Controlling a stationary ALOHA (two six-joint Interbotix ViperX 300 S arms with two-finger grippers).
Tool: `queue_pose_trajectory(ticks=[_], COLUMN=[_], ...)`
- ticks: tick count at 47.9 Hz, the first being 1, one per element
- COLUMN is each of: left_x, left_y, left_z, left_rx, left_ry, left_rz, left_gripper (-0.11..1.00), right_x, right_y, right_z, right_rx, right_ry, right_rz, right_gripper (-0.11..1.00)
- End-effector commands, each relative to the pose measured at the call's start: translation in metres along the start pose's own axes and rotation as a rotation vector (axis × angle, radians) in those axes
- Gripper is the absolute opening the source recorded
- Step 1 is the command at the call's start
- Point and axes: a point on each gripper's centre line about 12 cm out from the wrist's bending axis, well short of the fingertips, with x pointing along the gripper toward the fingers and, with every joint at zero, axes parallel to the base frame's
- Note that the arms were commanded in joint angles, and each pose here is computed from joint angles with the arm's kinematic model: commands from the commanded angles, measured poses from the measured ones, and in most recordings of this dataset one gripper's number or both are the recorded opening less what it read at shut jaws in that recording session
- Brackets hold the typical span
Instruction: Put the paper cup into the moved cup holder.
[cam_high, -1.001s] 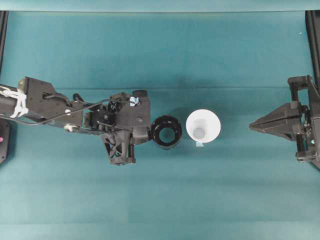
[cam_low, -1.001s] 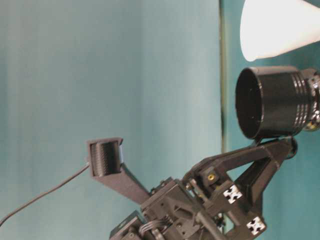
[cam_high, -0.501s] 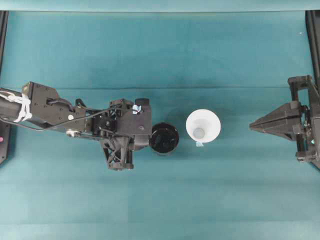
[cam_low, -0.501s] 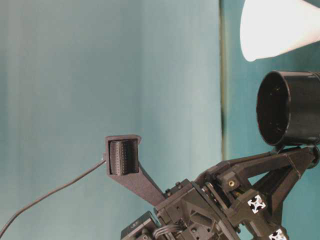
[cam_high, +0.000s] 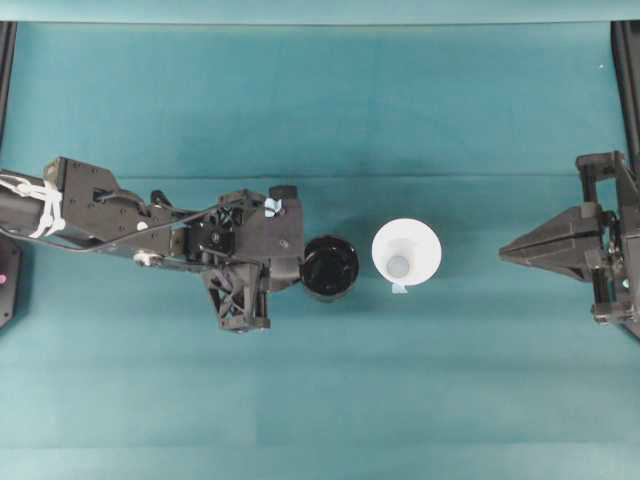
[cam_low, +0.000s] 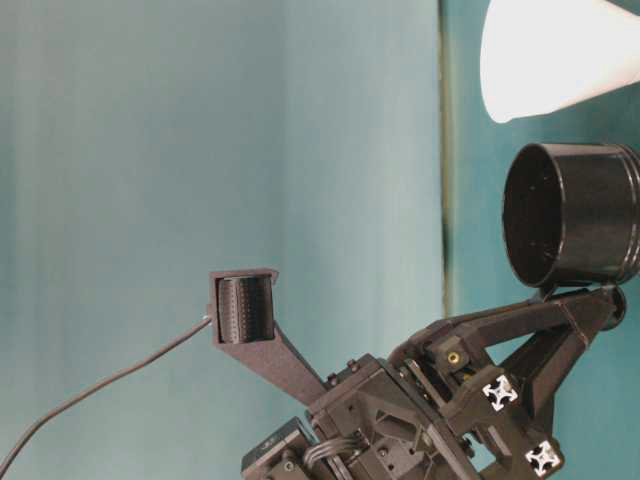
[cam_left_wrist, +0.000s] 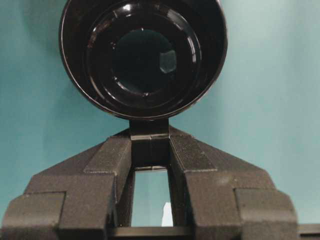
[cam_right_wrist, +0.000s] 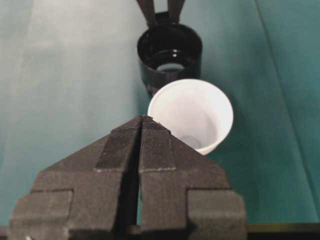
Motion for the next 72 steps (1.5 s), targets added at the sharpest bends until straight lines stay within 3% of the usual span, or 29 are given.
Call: queue_pose_trajectory(ticks=[1,5,15,23,36,58,65,72], left_x=[-0.001,-0.001,-0.001,-0.001,-0.003,-0.044,-0.058,-0.067], left_y=[-0.002,-0.002,-0.002,-0.002,-0.002,-0.005,-0.009,-0.011], left_z=[0.008,0.007,0.006,0.008,0.007,-0.007,-0.015,-0.024], left_rx=[0.005,-0.003,-0.006,-0.006,-0.004,-0.001,0.006,-0.011], left_ry=[-0.026,-0.026,-0.023,-0.031,-0.041,-0.073,-0.081,-0.068], left_rz=[-0.003,-0.003,-0.003,-0.004,-0.004,-0.012,-0.021,-0.025], left_gripper=[0.19,0.24,0.62,0.8,0.8,0.8,0.8,0.8], right_x=[0.0,0.0,0.0,0.0,0.001,0.016,0.027,0.036], right_y=[0.001,0.001,0.001,0.001,0.001,-0.015,-0.017,-0.019], right_z=[0.008,0.007,0.008,0.008,0.005,0.006,0.014,0.026], right_rx=[0.008,0.008,0.008,0.009,0.023,0.32,0.317,0.329], right_ry=[-0.018,-0.016,-0.02,-0.018,0.01,0.22,0.279,0.302], right_rz=[0.005,0.005,0.005,0.005,0.003,-0.112,-0.131,-0.146], right_gripper=[-0.05,-0.05,-0.05,-0.05,-0.05,0.04,0.19,0.54])
